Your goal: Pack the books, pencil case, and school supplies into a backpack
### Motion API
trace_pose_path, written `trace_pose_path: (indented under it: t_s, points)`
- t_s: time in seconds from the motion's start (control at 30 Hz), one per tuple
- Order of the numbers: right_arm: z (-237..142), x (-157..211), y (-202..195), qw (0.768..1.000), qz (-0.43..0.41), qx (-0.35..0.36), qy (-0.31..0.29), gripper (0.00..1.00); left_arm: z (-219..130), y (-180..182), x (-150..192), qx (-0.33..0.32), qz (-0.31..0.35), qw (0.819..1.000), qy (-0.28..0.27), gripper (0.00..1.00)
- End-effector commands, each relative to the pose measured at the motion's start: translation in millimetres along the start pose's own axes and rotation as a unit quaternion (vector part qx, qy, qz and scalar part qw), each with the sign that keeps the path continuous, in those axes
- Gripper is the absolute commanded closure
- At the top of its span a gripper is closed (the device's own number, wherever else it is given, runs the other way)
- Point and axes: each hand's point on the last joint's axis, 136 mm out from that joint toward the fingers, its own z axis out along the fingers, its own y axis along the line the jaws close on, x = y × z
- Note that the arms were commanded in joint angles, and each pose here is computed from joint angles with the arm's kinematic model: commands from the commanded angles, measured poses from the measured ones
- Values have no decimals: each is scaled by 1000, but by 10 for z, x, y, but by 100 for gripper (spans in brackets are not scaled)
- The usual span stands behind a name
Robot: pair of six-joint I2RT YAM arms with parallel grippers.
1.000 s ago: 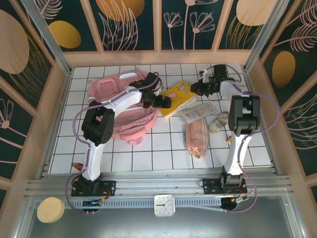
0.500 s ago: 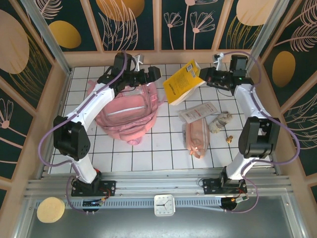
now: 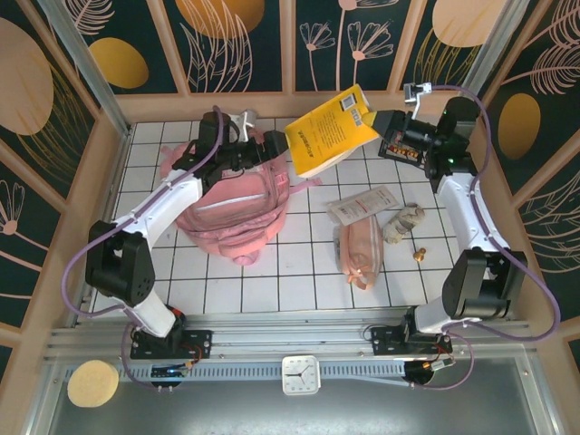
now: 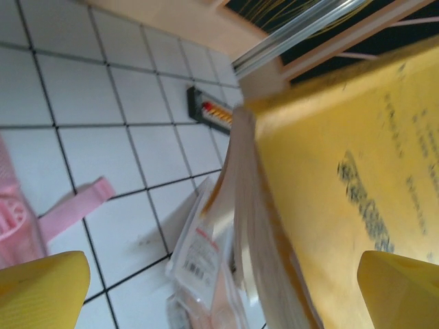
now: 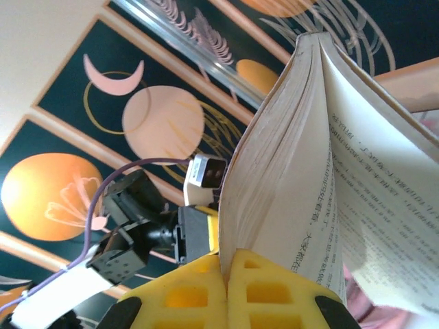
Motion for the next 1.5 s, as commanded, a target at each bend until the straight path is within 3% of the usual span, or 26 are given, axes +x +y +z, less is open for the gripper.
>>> trace_pose_path:
  t_s: [0.0, 0.33, 0.5, 0.67, 0.97, 1.0, 1.07, 1.1, 1.23, 1.3, 1.47]
  points:
    - [5, 53, 565, 997, -43, -65, 14, 100, -128, -316, -152, 85, 21, 996, -33, 1]
    - [126, 283, 849, 991, -24, -128, 24, 100, -164, -401, -67, 122, 37, 992, -23, 1]
    - [164, 378, 704, 991, -3, -130, 23, 100, -200, -534, -72, 159, 34, 986, -21, 2]
    - [217, 401, 469, 994, 10, -112, 11, 100, -254, -639, 24, 191, 30, 981, 3, 12]
    - [314, 474, 138, 996, 25, -90, 15, 100, -282, -562, 266, 194, 18, 980, 45, 56]
    - [323, 482, 93, 996, 28, -87, 17, 100, -280, -545, 281, 191, 18, 980, 48, 66]
    - [341, 509, 19, 996, 32, -81, 20, 100, -272, -508, 287, 180, 20, 982, 48, 97]
    - [343, 529, -56, 996, 39, -71, 24, 97, -272, -483, 271, 173, 21, 984, 45, 100]
    - [210, 567, -418, 998, 53, 15, 10, 26, -314, -509, 133, 170, 21, 985, 30, 100]
    - [123, 629, -534, 997, 58, 51, 6, 2, -328, -548, 35, 173, 16, 984, 22, 100]
    - [166, 983, -439, 996, 86, 35, 11, 1, -309, -708, -206, 187, -7, 982, 5, 100]
